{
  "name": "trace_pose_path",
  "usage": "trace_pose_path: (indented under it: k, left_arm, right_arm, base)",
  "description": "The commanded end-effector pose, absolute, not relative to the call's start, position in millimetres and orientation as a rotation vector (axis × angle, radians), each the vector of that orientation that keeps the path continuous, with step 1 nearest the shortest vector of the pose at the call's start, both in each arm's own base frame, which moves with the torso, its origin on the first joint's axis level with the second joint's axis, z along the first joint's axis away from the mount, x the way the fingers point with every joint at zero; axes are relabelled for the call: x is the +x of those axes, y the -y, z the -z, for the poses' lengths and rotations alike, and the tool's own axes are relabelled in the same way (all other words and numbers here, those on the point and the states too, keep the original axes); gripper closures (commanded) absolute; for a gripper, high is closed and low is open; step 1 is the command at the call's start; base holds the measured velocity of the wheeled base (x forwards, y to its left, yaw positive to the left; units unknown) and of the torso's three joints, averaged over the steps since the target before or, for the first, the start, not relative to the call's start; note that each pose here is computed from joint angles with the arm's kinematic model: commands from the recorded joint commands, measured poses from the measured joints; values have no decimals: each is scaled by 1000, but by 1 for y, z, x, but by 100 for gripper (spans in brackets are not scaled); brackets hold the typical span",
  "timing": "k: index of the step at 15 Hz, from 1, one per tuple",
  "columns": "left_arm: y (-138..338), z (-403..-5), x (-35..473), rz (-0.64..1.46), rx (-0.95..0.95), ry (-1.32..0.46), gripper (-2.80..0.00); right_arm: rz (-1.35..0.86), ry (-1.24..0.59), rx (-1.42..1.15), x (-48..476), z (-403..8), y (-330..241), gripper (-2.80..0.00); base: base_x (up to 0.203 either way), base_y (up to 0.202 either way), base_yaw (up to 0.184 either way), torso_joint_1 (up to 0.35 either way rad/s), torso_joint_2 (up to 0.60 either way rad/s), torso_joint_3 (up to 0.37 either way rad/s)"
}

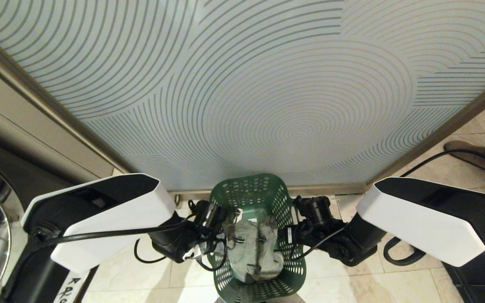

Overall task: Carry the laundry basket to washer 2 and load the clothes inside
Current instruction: Pick up the clothes basket and put it beside the washing machine

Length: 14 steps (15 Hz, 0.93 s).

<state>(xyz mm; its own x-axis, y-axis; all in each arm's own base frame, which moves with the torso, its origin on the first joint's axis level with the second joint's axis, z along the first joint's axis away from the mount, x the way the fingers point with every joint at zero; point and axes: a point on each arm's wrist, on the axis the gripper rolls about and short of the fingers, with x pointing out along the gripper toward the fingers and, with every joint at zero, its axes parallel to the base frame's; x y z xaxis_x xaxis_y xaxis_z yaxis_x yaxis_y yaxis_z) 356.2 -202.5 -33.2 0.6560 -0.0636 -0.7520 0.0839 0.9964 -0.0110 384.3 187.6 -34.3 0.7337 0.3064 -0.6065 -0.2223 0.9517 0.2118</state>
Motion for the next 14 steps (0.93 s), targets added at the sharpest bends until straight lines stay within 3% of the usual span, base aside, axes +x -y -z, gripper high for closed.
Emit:
trace_pose_path:
  k: [1, 14]
  left_arm:
    - [203, 33, 356, 82, 22, -848, 0]
    - [203, 33, 358, 79, 27, -846, 0]
  right_arm:
    - [-292, -685, 130, 384, 35, -188, 0]
    - [-293, -686, 132, 384, 35, -188, 0]
  base:
    - [0, 0, 0, 0, 0, 0]
    - [0, 0, 0, 0, 0, 0]
